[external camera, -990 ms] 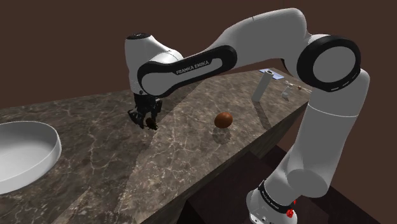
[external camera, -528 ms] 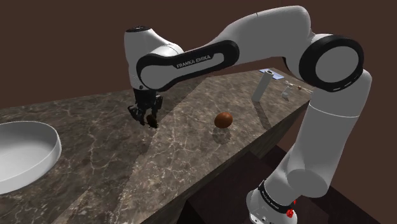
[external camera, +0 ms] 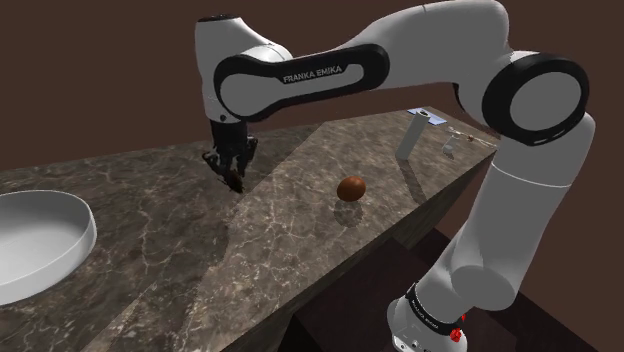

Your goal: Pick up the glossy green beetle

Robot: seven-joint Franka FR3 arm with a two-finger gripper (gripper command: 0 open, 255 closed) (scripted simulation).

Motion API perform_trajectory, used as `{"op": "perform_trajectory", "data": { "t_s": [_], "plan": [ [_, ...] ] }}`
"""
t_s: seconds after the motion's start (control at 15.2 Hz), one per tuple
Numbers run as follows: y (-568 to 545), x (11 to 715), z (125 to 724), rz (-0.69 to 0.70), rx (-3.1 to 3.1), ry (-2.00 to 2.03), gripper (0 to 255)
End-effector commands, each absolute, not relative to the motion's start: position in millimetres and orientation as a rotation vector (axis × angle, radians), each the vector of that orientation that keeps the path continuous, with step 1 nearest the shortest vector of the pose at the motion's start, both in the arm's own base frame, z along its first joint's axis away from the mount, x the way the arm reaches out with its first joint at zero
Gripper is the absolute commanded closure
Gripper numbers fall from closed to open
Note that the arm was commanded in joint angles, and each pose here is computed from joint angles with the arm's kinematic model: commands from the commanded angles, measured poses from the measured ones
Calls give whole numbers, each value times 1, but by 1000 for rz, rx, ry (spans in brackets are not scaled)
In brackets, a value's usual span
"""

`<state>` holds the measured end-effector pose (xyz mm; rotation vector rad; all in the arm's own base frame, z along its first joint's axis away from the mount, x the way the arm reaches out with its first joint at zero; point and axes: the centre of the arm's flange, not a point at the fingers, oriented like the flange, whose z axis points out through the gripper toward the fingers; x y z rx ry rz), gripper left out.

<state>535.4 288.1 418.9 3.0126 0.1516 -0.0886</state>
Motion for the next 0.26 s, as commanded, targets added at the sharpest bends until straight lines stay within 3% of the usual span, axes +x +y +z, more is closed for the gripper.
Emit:
{"op": "perform_trajectory", "data": {
  "t_s": [0.0,0.2],
  "plan": [
    [288,536,429,-89,3013,152,255],
    [288,536,435,-89,3013,152,255]
  ]
}}
